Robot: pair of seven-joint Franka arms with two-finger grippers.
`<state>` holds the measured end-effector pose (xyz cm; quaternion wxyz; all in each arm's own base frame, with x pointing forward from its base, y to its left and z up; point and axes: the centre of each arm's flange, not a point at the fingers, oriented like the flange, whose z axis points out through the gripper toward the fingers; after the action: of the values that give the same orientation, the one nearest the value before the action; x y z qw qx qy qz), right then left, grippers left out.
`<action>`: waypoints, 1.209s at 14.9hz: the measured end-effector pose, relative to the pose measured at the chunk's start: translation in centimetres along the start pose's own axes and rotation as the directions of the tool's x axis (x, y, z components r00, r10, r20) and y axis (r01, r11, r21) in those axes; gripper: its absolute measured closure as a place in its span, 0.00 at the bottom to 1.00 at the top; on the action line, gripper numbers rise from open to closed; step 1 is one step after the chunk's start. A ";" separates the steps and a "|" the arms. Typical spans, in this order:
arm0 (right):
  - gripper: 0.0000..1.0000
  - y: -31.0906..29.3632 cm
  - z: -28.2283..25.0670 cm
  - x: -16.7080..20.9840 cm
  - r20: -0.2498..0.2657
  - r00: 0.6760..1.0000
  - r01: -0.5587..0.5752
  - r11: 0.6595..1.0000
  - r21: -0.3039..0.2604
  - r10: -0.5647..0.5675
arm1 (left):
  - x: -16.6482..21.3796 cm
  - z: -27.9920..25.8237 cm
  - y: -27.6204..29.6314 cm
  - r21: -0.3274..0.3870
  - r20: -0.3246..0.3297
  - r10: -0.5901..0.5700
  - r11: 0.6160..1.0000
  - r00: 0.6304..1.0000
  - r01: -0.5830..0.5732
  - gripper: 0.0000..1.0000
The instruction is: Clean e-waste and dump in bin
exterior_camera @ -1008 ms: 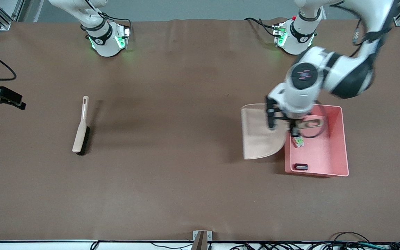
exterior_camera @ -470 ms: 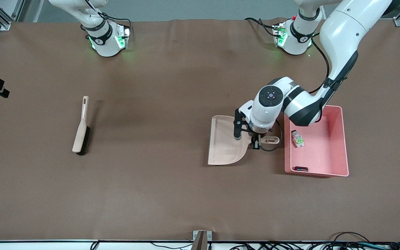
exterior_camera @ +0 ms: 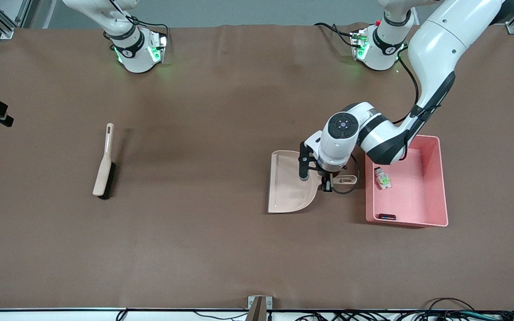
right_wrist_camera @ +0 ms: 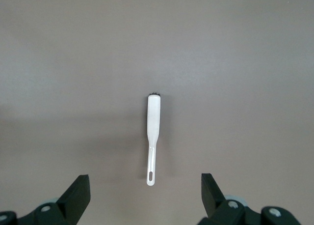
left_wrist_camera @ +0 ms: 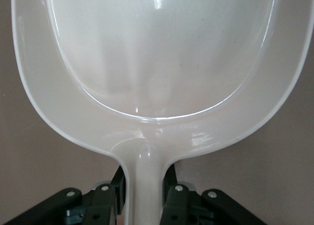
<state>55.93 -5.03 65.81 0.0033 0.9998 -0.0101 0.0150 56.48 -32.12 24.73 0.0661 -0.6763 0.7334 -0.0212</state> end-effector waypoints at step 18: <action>0.00 0.1 -0.2 -1.4 -0.009 1.000 0.000 1.000 -0.003 0.000 | -10.0 -28.1 -5.6 0.028 0.266 -0.632 0.760 0.728 0.649 0.00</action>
<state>54.56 -5.08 65.99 0.0049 0.9998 -0.0100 0.0193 59.25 -24.29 53.93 0.1270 -0.8861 0.4401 0.0704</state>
